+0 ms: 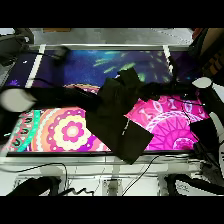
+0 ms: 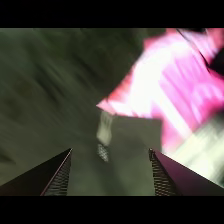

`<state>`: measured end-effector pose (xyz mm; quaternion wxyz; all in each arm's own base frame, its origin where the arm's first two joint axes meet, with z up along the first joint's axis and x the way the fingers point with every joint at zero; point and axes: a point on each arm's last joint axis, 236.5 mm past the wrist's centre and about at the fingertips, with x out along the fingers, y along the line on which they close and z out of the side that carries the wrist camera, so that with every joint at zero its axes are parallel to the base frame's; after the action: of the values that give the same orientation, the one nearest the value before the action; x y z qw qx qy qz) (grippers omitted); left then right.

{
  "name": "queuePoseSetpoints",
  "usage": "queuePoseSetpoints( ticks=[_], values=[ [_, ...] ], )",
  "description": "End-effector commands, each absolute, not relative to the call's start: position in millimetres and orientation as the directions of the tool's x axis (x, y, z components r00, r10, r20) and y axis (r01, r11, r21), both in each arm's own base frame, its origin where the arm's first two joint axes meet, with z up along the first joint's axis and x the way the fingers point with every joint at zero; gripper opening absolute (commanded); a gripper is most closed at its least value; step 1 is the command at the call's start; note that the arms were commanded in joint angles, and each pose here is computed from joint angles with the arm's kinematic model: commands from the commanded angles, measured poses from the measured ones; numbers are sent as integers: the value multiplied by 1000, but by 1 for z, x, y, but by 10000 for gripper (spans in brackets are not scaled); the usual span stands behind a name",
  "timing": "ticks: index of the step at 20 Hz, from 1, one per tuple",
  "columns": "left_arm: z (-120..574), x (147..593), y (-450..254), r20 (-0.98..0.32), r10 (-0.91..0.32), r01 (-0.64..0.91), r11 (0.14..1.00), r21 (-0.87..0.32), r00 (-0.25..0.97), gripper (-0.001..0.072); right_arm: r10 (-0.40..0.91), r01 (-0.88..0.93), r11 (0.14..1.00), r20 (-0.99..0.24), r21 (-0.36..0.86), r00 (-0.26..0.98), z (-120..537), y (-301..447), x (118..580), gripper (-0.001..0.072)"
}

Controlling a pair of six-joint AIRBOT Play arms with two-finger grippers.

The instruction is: Fold the clothes and pants, and hang the long-sleeved shirts on hangers.

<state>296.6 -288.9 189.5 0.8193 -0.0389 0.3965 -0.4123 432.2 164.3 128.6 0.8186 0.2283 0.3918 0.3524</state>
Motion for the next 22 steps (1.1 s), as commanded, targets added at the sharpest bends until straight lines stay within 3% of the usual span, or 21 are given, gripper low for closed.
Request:
queuePoseSetpoints(
  ticks=[1, 4, 7, 11, 15, 19, 22],
  values=[
    [119, 250, -368, -694, -716, 679, 546, -490, 74, 564, 693, -380, 704, -461, 600, 555, 150, 150, 458, 37],
    [56, 227, -422, -731, -682, 637, 557, -533, -16, 564, 666, -381, 737, -502, 559, 552, 140, 143, 457, 37],
    [11, 225, -463, -729, -684, 643, 563, -518, 11, 564, 637, -381, 767, -541, 516, 549, 131, 136, 457, 37],
    [-22, 232, -480, -746, -666, 553, 625, -550, 11, 564, 597, -377, 801, -578, 464, 557, 122, 127, 459, 37],
    [-29, 237, -507, -740, -672, 621, 583, -524, 7, 565, 545, -365, 838, -597, 405, 589, 118, 115, 466, 37],
    [-38, 249, -527, -778, -623, 792, 517, -325, 88, 565, 542, -364, 840, -595, 402, 593, 118, 114, 467, 38],
    [-49, 264, -526, -826, -528, 892, 446, -71, 198, 565, 540, -364, 842, -594, 399, 597, 119, 113, 468, 37]
  ],
)
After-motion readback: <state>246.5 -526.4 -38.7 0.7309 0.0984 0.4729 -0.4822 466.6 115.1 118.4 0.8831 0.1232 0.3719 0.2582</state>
